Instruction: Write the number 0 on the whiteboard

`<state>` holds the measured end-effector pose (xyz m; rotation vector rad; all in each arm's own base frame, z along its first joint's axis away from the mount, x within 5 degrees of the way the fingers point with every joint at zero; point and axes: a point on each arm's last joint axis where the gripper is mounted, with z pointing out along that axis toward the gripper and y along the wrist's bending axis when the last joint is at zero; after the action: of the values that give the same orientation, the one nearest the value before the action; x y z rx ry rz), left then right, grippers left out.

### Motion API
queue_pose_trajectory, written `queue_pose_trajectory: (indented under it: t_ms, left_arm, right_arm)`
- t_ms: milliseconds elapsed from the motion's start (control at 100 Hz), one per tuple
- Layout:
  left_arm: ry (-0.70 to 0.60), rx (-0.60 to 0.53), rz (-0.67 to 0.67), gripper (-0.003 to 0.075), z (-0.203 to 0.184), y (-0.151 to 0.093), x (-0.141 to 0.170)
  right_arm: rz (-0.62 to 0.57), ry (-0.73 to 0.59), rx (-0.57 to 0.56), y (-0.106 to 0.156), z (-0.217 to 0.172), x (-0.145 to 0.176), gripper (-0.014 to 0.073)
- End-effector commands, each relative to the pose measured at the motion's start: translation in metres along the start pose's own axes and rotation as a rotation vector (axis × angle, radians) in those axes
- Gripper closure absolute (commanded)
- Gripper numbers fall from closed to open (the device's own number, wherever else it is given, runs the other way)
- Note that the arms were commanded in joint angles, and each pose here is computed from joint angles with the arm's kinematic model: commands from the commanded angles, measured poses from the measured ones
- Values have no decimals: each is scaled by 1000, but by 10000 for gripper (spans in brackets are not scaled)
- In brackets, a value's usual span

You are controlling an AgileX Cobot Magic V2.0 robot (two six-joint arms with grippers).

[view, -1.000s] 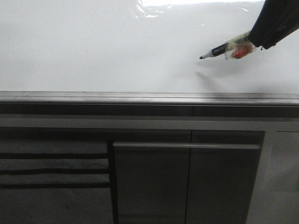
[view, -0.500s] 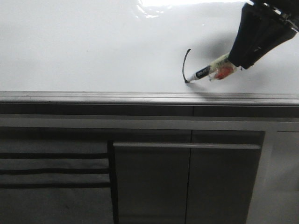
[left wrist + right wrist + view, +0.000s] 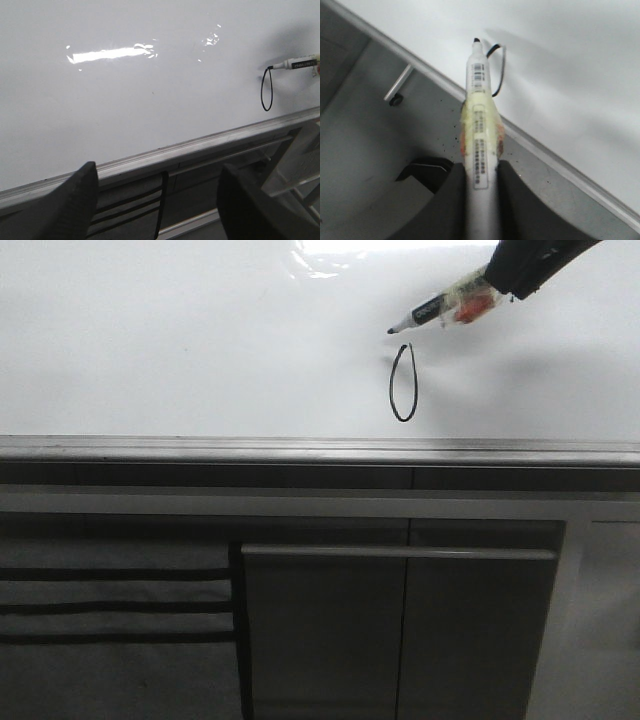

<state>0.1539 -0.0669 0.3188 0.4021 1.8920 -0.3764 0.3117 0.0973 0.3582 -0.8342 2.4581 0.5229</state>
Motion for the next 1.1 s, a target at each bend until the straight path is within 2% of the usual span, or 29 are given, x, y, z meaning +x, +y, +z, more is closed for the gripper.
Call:
queue_pose_trajectory:
  t_ms: [0,50,130,180,350,420,460,530,630,690,830,1090]
  left_arm:
    - [-41,-9,47,258,-3,0,-11]
    - [-14,19,100,258,-5,-3,-12]
    - [27,85,197,258,-6,-10,-19]
    - [51,140,253,258,-7,-17,-25]
    - [165,370,462,258,-2,-44,-37]
    - [185,445,506,258,4,-57,-39]
    - [192,479,520,258,9,-64,-39]
    - [199,536,551,258,17,-77,-42]
    - [216,624,612,258,28,-98,-46]
    - [243,672,640,258,37,-110,-45]
    - [273,695,674,258,58,-123,-47]
    - [295,673,730,260,73,-124,-49]
  right_arm:
    - [-125,-112,-56,33,-33,-4,557]
    - [-184,-154,-71,44,-41,0,557]
    - [-366,-189,-92,65,-49,13,557]
    - [-430,-208,-97,74,-49,22,557]
    - [-521,-207,-111,92,-44,49,557]
    - [-557,-187,-133,97,-40,58,557]
    - [-617,-179,-144,100,-36,61,557]
    - [-711,-185,-152,105,-31,63,557]
    - [-751,-226,-127,110,-27,57,557]
    - [-814,-255,-109,114,-26,54,557]
    - [-932,-282,-102,121,-25,52,557]
    - [-940,-286,-94,121,-25,52,557]
